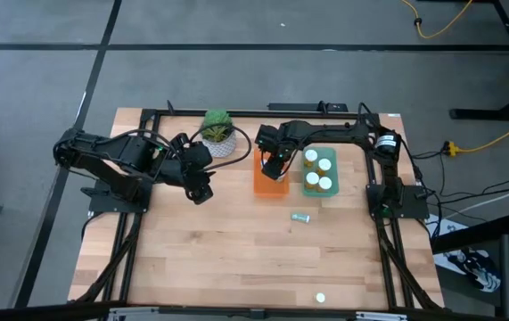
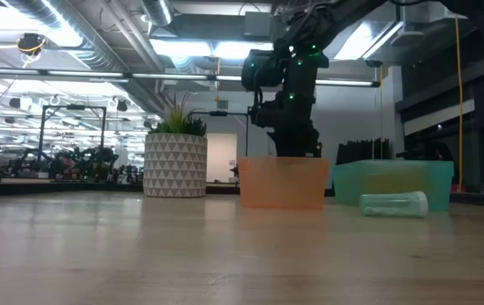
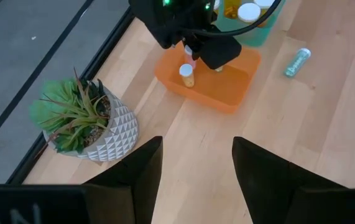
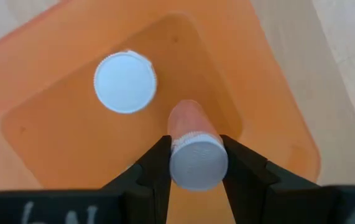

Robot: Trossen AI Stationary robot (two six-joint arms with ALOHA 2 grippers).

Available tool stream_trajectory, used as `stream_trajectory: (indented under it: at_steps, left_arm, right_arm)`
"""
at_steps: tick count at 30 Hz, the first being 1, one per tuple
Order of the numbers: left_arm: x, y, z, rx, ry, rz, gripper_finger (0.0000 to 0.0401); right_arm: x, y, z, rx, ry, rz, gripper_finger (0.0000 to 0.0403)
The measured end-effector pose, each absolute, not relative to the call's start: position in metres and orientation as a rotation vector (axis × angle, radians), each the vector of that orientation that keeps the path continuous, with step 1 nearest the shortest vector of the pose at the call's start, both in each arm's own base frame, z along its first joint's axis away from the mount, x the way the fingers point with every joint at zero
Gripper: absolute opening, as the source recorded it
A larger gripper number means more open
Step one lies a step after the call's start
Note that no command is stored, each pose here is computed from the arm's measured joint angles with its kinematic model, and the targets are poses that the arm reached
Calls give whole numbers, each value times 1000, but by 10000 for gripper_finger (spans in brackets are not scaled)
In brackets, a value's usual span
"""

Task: Pick and place medicine bottles into bin by pill shape (circle, oval)
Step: Put the small pink bottle into the orange bin

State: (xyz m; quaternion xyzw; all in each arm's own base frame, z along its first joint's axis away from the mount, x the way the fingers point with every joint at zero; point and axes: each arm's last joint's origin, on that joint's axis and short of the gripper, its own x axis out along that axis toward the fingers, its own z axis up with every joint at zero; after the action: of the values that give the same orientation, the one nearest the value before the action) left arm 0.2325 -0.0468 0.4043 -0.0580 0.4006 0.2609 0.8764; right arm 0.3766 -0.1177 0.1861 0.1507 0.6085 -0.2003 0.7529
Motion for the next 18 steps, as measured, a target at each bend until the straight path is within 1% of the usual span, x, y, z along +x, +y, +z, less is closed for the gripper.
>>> stream_trajectory:
  at_steps: [18]
  left_arm:
    - [232, -47, 404, -121, 837, 544, 187]
  right_arm:
    - [377, -118, 184, 273, 1345, -391, 122]
